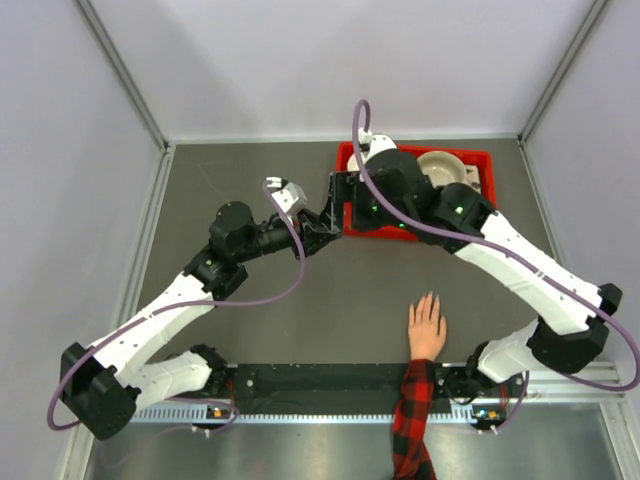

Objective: Paint the nails

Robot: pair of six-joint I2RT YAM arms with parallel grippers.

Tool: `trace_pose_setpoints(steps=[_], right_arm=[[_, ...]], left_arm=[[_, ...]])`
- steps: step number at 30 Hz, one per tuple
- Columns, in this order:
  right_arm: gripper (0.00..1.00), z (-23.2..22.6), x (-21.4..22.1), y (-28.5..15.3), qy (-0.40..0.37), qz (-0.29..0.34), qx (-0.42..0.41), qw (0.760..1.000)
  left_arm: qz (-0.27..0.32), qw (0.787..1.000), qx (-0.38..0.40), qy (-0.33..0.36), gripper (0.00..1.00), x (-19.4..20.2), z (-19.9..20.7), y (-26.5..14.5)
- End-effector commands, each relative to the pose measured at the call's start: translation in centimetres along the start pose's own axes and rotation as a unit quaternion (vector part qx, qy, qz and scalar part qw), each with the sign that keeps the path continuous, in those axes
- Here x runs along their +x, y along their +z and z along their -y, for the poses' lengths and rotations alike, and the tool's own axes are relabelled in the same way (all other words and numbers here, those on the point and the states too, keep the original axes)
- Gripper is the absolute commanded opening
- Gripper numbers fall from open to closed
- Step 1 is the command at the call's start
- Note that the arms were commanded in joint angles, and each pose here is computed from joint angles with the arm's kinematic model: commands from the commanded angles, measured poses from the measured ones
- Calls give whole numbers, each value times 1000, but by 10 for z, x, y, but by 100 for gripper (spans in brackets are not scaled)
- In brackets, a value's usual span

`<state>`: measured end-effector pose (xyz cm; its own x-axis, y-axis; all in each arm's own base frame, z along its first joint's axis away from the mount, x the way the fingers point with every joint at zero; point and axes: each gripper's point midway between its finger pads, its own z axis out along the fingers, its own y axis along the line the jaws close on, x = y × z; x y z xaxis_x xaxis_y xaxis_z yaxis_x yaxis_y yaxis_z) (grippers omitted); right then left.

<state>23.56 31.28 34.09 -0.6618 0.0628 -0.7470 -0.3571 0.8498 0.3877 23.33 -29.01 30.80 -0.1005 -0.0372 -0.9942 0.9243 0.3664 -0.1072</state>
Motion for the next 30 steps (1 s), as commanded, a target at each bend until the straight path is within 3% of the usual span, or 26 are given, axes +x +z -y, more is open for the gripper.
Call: trace_pose_setpoints(steps=[1,4,5,8,10,11,12,13,17,22,30], right_arm=[[86,-2,-23,-50,-106,20,-118,987],[87,2,-6,-62,-269,-10,-196,943],[86,4,0,-63,-348,-10,-219,912],[81,-1,17,-59,-403,-34,-268,874],[70,-7,24,-51,-413,-41,-297,860],[61,-15,28,-52,-426,-42,-329,842],[47,-21,27,-53,-432,-38,-344,833],[43,-23,28,-48,-435,-44,-351,828],[53,-23,25,-40,-447,-44,-345,824],[54,-20,22,-33,-456,-51,-334,823],[56,7,14,-37,-428,-49,-279,858]], left_arm=[[46,998,24,35,0,-37,12,-1],[36,998,42,30,0,-36,18,-2],[33,998,53,27,0,-35,22,-2],[37,997,65,27,0,-36,27,-4],[37,996,69,30,0,-38,29,-6],[36,996,73,31,0,-37,31,-6],[35,996,80,30,0,-37,33,-7],[35,996,81,30,0,-38,34,-7],[29,995,94,26,0,-36,38,-6],[30,994,102,25,0,-36,41,-7],[27,994,99,25,0,-35,40,-7]])
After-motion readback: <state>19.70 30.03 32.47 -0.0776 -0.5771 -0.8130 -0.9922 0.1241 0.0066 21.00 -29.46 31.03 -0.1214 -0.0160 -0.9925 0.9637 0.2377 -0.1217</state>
